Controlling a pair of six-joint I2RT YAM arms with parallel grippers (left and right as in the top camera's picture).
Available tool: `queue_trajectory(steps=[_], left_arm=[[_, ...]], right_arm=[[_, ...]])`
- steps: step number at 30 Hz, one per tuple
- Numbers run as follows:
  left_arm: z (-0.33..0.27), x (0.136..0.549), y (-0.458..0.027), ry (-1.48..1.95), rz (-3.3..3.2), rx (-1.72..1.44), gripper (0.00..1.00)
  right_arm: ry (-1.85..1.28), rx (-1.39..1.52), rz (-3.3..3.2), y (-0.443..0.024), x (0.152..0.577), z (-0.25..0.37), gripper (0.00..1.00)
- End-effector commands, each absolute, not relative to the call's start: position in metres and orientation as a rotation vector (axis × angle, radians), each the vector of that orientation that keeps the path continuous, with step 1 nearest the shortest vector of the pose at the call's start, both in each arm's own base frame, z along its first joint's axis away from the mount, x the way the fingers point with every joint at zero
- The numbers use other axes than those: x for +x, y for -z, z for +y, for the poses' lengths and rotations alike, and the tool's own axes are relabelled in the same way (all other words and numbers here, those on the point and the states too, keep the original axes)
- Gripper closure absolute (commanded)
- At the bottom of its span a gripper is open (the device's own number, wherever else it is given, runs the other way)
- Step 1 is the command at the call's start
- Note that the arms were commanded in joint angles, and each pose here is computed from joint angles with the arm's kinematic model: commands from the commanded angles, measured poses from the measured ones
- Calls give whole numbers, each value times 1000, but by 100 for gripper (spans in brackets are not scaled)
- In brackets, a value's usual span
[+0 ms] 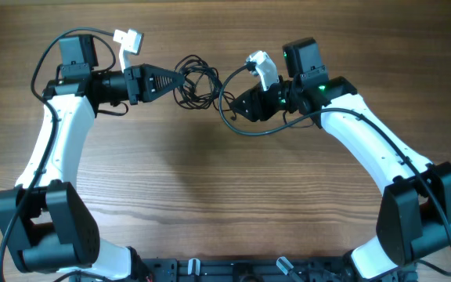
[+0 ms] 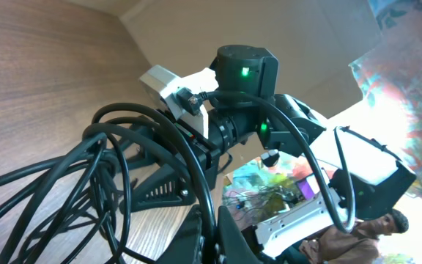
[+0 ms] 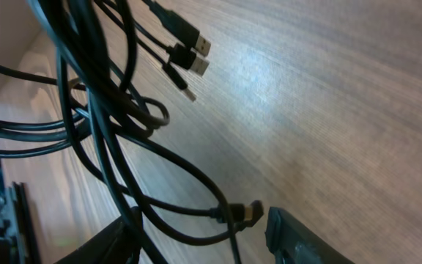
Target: Untangle cables
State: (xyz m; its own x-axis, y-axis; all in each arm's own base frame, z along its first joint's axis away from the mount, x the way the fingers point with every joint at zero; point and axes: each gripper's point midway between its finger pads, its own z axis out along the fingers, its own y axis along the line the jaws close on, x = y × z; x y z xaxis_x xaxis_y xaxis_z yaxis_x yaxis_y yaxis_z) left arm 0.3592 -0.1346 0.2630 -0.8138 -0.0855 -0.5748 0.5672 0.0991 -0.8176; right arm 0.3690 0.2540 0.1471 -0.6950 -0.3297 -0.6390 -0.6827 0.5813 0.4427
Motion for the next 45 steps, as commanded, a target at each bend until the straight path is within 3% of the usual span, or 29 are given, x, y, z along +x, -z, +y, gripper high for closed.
queue_trajectory(steps=[1, 9, 17, 22, 40, 45], left_arm=[[-134, 354, -269, 1815, 1866, 473, 96], [-134, 358, -264, 1780, 1893, 462, 96], [-134, 357, -264, 1782, 1893, 461, 96], [-134, 354, -269, 1831, 1879, 452, 96], [-134, 354, -269, 1833, 1881, 449, 96], [-134, 354, -269, 1833, 1881, 450, 96]], right_arm=[[-940, -908, 2212, -160, 371, 260, 41], [-1255, -979, 2041, -201, 352, 274, 33], [-1196, -918, 2018, -205, 374, 253, 33], [-997, -829, 2125, -186, 397, 231, 38], [-1010, -918, 2250, -143, 372, 266, 43], [-1122, -949, 2152, -160, 370, 276, 43]])
